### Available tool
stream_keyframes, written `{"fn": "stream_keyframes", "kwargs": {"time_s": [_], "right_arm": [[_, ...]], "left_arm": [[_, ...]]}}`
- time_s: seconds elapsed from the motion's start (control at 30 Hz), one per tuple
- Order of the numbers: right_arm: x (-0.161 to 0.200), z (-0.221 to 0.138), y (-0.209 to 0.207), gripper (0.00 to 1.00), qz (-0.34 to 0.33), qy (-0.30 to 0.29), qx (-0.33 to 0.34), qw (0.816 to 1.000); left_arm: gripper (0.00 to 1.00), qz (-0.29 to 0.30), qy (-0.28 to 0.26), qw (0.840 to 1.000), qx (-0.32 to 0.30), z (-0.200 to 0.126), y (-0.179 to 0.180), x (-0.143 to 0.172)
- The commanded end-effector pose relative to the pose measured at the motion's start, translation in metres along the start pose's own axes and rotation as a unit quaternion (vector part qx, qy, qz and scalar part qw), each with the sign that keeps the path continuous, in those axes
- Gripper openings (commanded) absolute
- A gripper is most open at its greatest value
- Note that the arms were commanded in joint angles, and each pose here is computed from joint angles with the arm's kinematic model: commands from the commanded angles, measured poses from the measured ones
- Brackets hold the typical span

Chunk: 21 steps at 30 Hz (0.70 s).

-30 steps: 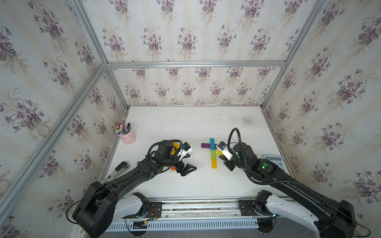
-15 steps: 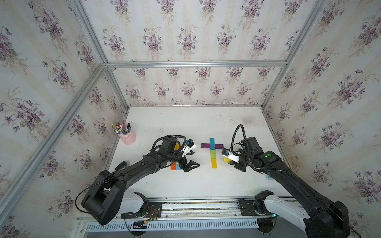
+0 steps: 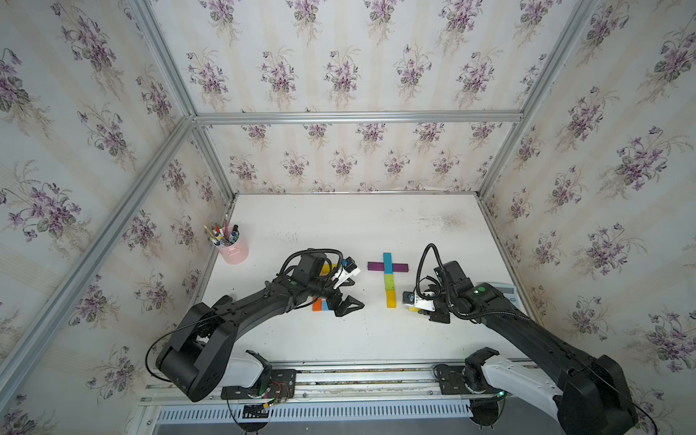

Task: Assemble the letter t with building blocks
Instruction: Assemble the building block at the center of the board.

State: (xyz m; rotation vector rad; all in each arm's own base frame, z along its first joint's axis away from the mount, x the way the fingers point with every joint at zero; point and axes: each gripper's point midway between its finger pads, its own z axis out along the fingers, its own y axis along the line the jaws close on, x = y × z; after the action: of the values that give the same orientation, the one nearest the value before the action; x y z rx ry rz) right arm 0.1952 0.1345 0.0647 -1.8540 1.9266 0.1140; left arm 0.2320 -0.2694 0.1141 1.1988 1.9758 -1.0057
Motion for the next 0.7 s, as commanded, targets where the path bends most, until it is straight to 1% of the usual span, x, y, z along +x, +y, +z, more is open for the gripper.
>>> {"fn": "stream_keyframes", "kwargs": {"time_s": [0.0,0.1,0.17,0.3,0.47,0.67], "right_arm": [[0.001,0.008,-0.013,0.13,-0.026,0.008,0.019,0.999],[0.002,0.017,-0.009,0.13,-0.022,0.022,-0.023,0.999],[0.000,0.020,-0.012,0.11,-0.023,0.024,-0.036,0.999],[-0.008,0.027,-0.019,0.11,-0.030,0.005,-0.033,0.999],[-0.002,0.037,-0.009,0.12,-0.025,0.012,-0.057,0.998],[-0.010,0.041,-0.012,0.12,-0.026,-0.006,-0.063,0.998]], "left_arm": [[1.00,0.009,0.000,1.000,0.001,0.001,0.000,0.000],[1.00,0.008,0.002,1.000,0.001,0.002,0.001,0.001],[1.00,0.007,0.004,1.000,0.000,0.002,0.002,0.001],[1.00,0.010,0.003,1.000,-0.002,0.002,0.003,0.002],[1.00,0.006,0.006,1.000,-0.003,0.002,0.004,0.004],[1.00,0.006,0.005,1.000,-0.003,0.002,0.004,0.003]]}}
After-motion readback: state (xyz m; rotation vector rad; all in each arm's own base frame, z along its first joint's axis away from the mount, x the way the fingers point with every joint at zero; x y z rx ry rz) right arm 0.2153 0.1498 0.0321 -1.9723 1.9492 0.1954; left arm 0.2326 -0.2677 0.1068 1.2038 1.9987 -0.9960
